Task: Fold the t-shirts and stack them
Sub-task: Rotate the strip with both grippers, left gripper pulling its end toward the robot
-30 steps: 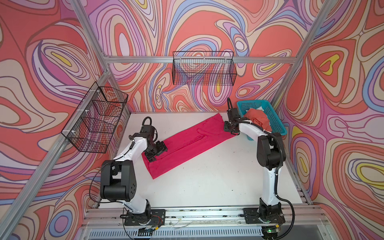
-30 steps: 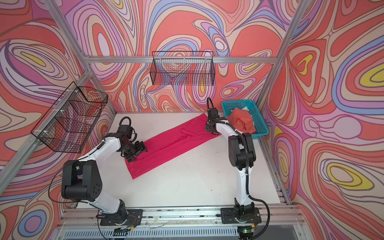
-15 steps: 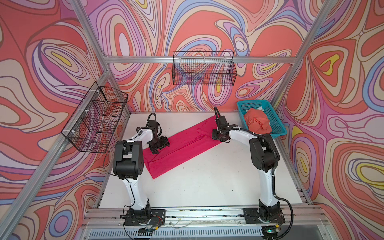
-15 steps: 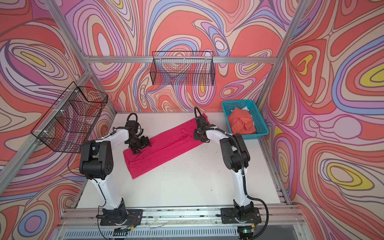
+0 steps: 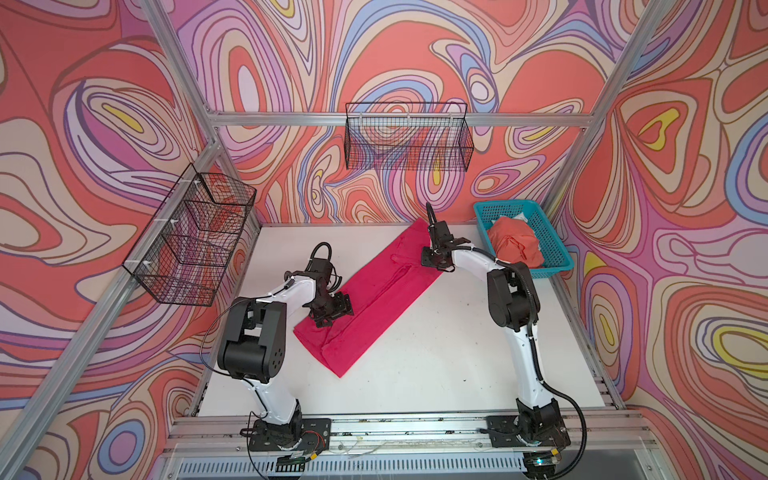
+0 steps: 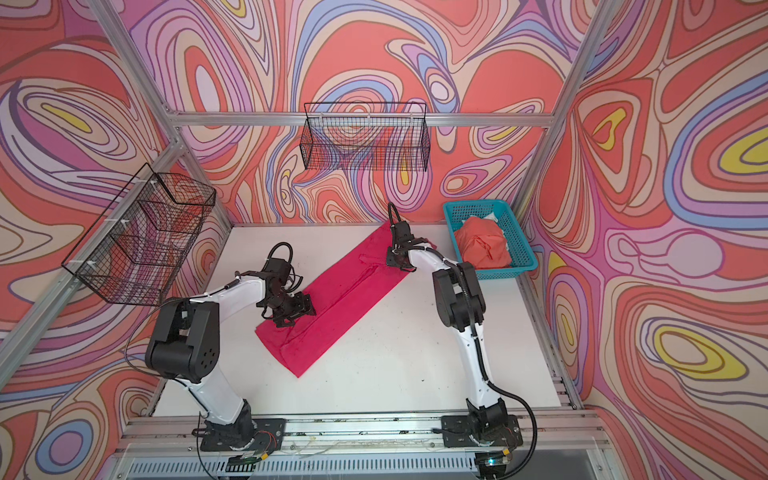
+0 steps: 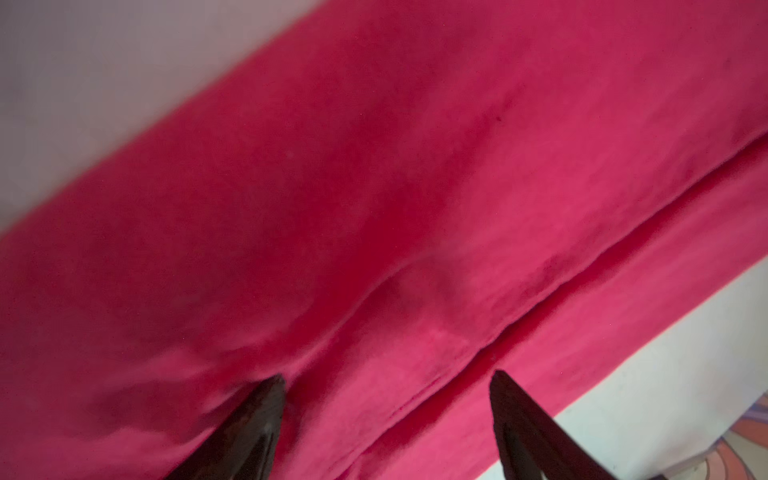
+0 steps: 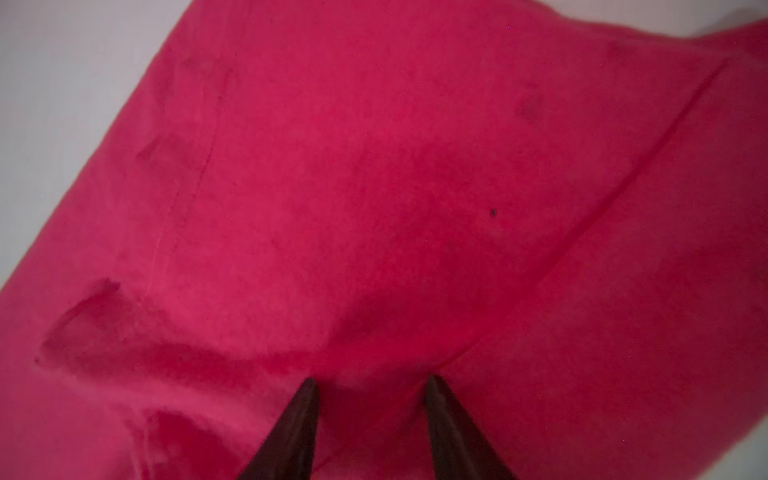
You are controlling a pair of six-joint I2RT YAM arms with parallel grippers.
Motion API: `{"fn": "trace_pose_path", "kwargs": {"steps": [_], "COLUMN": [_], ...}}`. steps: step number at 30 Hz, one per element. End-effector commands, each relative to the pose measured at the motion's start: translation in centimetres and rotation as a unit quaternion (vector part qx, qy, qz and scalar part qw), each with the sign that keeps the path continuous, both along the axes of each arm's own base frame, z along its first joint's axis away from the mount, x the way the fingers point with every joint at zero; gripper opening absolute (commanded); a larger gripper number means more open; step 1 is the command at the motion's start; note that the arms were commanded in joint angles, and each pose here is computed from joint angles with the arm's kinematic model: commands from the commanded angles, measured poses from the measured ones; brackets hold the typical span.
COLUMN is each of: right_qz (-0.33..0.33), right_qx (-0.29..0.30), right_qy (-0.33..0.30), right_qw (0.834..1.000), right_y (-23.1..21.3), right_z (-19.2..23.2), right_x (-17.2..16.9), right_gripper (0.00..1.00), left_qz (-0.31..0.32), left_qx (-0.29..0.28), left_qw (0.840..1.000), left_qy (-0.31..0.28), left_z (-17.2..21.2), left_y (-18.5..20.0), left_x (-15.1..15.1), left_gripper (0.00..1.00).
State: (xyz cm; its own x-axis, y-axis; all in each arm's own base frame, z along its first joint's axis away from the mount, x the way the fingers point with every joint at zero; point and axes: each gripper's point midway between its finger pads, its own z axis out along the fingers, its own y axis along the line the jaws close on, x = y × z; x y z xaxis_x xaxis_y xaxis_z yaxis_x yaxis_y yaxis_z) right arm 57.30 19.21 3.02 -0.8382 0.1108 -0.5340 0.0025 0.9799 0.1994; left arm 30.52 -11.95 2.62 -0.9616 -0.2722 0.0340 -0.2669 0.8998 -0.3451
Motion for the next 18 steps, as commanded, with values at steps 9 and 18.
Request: {"fn": "trace_pose_path", "kwargs": {"steps": [9,18], "right_qz": [0.025,0.03], "right_qx": [0.0,0.014], "right_qy": [0.028,-0.049], "right_qw": [0.999,0.998], "right_y": [1.0,1.1], "right_z": [-3.9,6.0], "right_x": [1.6,2.2], "right_gripper": [0.46,0.5], "left_qz": [-0.143,-0.177], "left_qx": [-0.065,-0.11], "left_qw": [0.965,0.962], "left_qy": [0.211,0.179], "left_z": [-3.2,-0.5], "left_y": [-10.3,-14.3], "left_x": [-14.0,-13.0], "left_gripper": [0.8,0.81]}}
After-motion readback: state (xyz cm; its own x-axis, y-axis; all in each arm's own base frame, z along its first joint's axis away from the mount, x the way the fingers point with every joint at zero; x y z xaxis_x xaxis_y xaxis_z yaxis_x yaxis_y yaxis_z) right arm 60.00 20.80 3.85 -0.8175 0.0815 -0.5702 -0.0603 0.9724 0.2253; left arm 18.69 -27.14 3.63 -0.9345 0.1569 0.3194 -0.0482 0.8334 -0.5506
